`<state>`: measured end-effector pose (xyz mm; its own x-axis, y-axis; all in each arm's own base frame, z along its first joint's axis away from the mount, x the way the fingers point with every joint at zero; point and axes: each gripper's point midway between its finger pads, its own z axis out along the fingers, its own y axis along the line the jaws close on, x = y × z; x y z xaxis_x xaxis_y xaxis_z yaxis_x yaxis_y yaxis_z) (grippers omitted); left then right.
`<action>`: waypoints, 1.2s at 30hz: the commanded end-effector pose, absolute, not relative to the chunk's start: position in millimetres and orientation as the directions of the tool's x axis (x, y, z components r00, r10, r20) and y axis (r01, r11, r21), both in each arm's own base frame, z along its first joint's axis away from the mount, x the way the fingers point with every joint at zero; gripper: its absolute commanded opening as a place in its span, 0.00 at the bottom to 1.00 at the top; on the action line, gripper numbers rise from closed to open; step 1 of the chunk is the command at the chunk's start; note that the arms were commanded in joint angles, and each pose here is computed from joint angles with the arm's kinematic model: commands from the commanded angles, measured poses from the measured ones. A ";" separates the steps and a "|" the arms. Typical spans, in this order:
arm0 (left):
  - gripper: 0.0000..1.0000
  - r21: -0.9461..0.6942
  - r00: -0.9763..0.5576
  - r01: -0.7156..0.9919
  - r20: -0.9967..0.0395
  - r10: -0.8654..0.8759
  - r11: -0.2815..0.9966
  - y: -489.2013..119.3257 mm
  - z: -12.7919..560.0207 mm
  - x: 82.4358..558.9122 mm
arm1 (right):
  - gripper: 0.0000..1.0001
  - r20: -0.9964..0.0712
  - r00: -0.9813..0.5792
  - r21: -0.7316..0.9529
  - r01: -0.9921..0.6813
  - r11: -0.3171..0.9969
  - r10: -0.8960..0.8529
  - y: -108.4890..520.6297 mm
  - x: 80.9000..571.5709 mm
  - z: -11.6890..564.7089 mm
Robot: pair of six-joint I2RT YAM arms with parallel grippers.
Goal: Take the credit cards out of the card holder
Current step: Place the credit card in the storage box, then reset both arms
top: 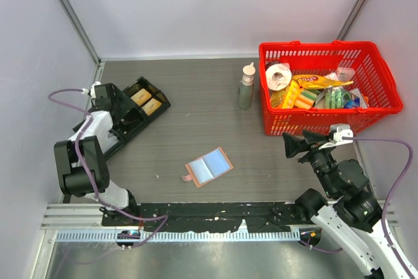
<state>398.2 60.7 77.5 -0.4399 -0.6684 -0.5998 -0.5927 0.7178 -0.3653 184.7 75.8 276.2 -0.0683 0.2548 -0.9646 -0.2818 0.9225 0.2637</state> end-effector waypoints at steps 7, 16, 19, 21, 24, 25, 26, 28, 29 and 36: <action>1.00 -0.273 -0.415 -0.524 -0.746 -0.521 0.807 74.9 198.0 364.1 | 0.74 -0.982 0.032 0.183 -0.099 0.978 0.187 25.8 178.6 299.9; 1.00 -0.347 -0.210 -0.408 -0.864 -0.457 0.844 52.7 283.5 265.3 | 0.74 -0.979 0.108 0.178 0.022 0.984 0.175 -4.5 172.6 303.3; 1.00 -0.373 -0.074 -0.402 -0.897 -0.436 0.836 53.0 292.4 224.7 | 0.74 -0.975 0.125 0.189 0.042 0.981 0.182 -9.2 171.7 298.8; 1.00 -0.357 -0.033 -0.446 -0.910 -0.414 0.821 59.3 284.2 199.2 | 0.74 -0.976 0.122 0.190 0.066 0.980 0.182 -12.4 172.5 296.2; 1.00 -0.341 0.002 -0.480 -0.922 -0.388 0.808 64.2 274.4 173.0 | 0.74 -0.979 0.122 0.175 0.075 0.982 0.165 -12.9 174.5 293.2; 0.99 -0.333 0.000 -0.487 -0.925 -0.381 0.808 64.8 271.7 167.5 | 0.74 -0.979 0.123 0.176 0.090 0.980 0.165 -15.2 174.8 292.9; 1.00 -0.326 0.002 -0.495 -0.927 -0.375 0.805 66.4 270.1 164.6 | 0.74 -0.979 0.124 0.176 0.095 0.980 0.164 -16.1 174.7 293.1; 1.00 -0.311 -0.006 -0.497 -0.932 -0.361 0.810 66.8 266.1 161.9 | 0.74 -0.978 0.126 0.179 0.111 0.977 0.165 -18.4 175.1 292.1; 1.00 -0.311 -0.012 -0.495 -0.931 -0.364 0.811 66.0 262.4 162.3 | 0.74 -0.979 0.125 0.178 0.118 0.977 0.163 -19.2 175.5 291.1; 1.00 -0.321 0.000 -0.507 -0.928 -0.372 0.800 67.4 255.6 158.9 | 0.74 -0.980 0.121 0.173 0.140 0.975 0.156 -21.2 177.5 286.0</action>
